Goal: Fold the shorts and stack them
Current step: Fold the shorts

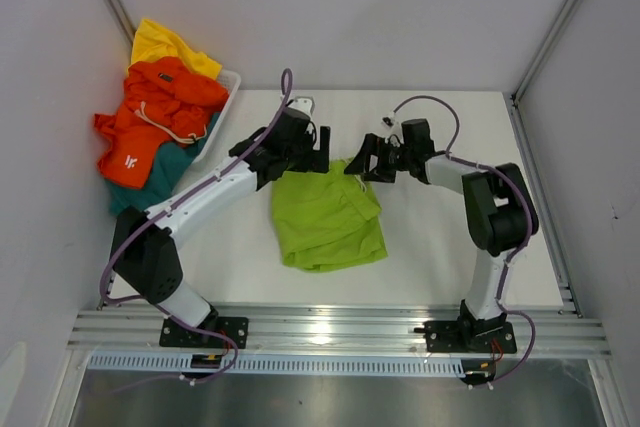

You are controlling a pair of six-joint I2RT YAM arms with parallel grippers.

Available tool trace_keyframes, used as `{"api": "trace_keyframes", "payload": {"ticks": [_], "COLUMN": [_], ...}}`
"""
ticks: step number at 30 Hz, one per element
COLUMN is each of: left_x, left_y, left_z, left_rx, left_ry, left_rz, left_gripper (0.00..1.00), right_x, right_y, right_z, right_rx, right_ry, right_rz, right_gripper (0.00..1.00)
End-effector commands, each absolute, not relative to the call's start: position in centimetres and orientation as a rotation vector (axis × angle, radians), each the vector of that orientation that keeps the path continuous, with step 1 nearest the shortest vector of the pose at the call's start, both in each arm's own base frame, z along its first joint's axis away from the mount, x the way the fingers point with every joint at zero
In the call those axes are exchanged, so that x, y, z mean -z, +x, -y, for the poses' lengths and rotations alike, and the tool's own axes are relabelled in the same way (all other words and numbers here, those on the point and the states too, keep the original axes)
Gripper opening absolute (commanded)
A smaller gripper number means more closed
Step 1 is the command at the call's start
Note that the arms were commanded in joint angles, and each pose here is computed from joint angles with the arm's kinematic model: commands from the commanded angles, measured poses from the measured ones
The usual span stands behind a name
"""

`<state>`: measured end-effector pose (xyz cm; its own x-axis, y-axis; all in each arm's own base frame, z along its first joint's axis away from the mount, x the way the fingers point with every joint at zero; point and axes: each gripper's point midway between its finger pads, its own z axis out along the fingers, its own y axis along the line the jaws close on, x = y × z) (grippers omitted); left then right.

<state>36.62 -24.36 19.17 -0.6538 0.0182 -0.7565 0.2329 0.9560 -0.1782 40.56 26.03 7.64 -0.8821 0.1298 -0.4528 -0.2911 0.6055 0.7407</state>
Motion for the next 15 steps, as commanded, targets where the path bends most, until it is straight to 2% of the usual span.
{"api": "trace_keyframes", "payload": {"ticks": [1,3,5,6,8,9,12,13,15], "left_x": [-19.3,-18.6,-18.4,-18.6,-18.1,-18.0,-17.4,-17.2,-17.3], "left_y": [36.9,37.3,37.8,38.2,39.0,39.3,40.4,40.6,41.2], "left_z": [22.9,22.3,21.9,21.6,20.7,20.7,20.4,20.4,20.5], "left_rx": [0.276,0.299,0.315,0.296,0.267,0.276,0.266,0.267,0.288], "left_ry": [0.123,0.098,0.088,0.091,0.091,0.097,0.099,0.103,0.105], "left_rz": [-2.244,-2.261,-2.263,-2.254,-2.259,-2.257,-2.27,-2.272,-2.271], "left_gripper": [0.95,0.95,0.95,0.95,0.95,0.95,0.95,0.95,0.95], "right_x": [-13.2,-12.6,-14.8,-12.9,-14.1,-12.3,-13.2,-12.8,-12.2], "right_y": [40.8,39.5,38.4,36.1,34.7,31.2,28.2,25.8,24.2], "right_z": [-24.0,-22.6,-21.4,-21.3,-20.3,-21.6,-21.9,-23.9,-24.2], "right_rx": [-1.068,-0.999,-0.962,-0.942,-0.815,-0.785,-0.732,-0.766,-0.701], "right_ry": [-0.109,-0.009,0.142,0.201,0.33,0.396,0.621,0.572,0.623], "right_rz": [-2.254,-2.273,-2.215,-2.265,-2.206,-2.301,-2.217,-2.242,-2.256], "right_gripper": [0.99,0.99,0.99,1.0,0.99,1.0,1.0,0.99,0.99]}}
